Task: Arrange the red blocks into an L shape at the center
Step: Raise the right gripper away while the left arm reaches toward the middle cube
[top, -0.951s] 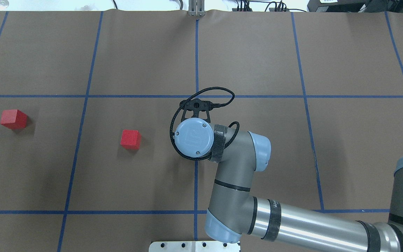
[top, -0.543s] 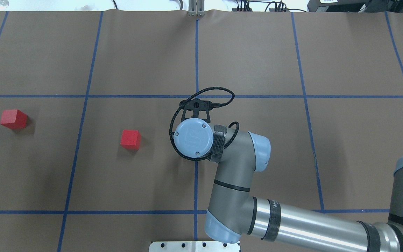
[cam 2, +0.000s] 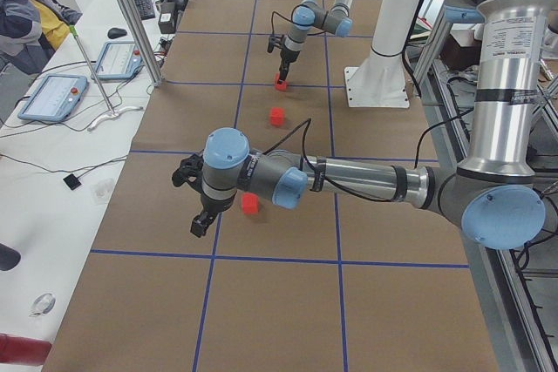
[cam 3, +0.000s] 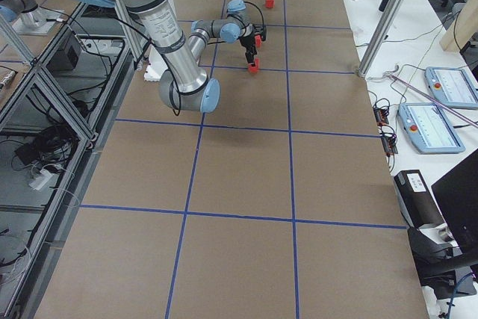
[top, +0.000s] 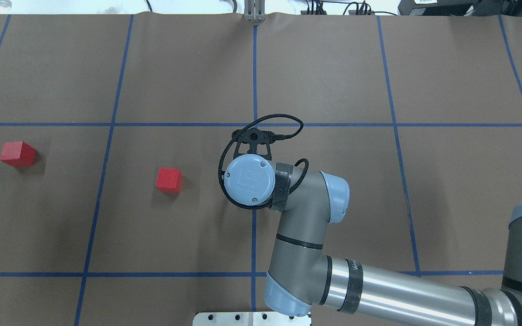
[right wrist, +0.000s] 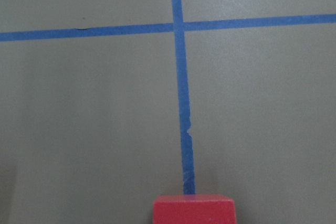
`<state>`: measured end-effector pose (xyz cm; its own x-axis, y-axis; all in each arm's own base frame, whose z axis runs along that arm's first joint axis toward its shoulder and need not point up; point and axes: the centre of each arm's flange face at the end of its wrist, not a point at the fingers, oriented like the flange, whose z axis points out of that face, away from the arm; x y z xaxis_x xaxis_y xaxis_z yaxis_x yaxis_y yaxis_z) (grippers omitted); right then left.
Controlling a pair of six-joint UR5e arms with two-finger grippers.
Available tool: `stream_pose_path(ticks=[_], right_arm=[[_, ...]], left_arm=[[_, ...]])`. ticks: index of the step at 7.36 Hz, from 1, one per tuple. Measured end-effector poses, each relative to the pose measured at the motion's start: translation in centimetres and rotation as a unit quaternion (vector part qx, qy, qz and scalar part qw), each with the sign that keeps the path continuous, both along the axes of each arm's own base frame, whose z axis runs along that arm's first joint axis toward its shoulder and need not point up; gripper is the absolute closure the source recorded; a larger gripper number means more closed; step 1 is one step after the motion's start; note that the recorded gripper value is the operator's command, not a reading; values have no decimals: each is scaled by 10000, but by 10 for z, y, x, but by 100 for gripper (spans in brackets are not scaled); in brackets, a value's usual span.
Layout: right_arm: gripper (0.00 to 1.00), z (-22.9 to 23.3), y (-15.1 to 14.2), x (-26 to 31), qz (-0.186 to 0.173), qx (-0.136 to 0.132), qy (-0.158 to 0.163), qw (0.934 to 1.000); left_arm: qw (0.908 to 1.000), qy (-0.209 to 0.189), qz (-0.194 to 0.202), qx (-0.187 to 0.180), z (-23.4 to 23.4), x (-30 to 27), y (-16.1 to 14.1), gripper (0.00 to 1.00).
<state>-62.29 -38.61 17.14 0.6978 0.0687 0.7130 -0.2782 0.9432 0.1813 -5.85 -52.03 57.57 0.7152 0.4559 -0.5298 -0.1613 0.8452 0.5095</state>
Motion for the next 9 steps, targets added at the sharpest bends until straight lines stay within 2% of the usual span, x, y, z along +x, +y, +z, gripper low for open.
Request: stream_pose_path(ticks=[2, 4, 5, 6, 7, 9], right_arm=[[0, -22, -24, 55, 157, -183, -5, 9997], [0, -19, -85, 133, 264, -479, -51, 9985], [0, -4, -118, 176, 168, -479, 2, 9987], [0, 20, -149, 222, 20, -428, 125, 9990], [0, 51, -177, 271, -295, -332, 278, 9986], [0, 127, -212, 376, -1164, -93, 447, 9922]], left_arm=[[9998, 11, 17, 178, -11, 4, -4, 0], [9994, 232, 41, 262, -65, 51, -13, 0], [9987, 493, -14, 81, -101, 94, -14, 0], [9968, 779, 5, -205, -136, 149, -10, 0], [9933, 1030, 126, -509, -168, 211, -4, 0], [9848, 1289, 380, -1101, -218, 315, 17, 0]])
